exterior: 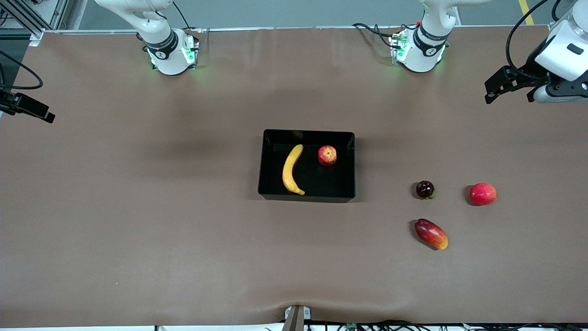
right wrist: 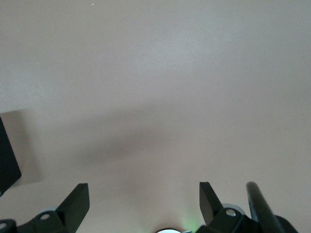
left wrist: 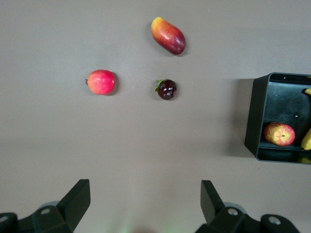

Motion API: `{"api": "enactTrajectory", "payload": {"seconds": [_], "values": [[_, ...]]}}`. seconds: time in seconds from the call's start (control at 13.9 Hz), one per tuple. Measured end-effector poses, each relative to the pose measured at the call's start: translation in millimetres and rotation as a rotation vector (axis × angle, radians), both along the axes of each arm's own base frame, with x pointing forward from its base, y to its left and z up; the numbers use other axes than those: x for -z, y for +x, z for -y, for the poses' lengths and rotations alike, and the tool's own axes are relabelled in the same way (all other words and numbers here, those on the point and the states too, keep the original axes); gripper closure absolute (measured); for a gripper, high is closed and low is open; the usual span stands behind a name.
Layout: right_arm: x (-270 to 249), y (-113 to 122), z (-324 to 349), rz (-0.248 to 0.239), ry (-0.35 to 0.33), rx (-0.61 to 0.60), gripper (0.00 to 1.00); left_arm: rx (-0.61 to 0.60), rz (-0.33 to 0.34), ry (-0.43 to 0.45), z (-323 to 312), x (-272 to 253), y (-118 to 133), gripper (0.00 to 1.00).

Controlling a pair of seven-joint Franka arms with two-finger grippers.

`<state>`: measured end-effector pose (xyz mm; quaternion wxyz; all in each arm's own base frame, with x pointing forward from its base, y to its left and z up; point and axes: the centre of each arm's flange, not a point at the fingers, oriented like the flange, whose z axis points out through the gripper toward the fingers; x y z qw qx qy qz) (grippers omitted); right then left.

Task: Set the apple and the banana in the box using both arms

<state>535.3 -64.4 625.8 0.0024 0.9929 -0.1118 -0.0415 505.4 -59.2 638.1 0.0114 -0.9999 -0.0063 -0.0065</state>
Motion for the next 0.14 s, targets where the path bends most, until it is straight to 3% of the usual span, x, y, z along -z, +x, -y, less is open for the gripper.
{"api": "enactTrajectory", "payload": {"seconds": [0.14], "values": [[0.0,0.0,0.2,0.0,0.0,0.0,0.0,0.001,0.0,-0.002,0.4,0.1,7.4,0.0]]}}
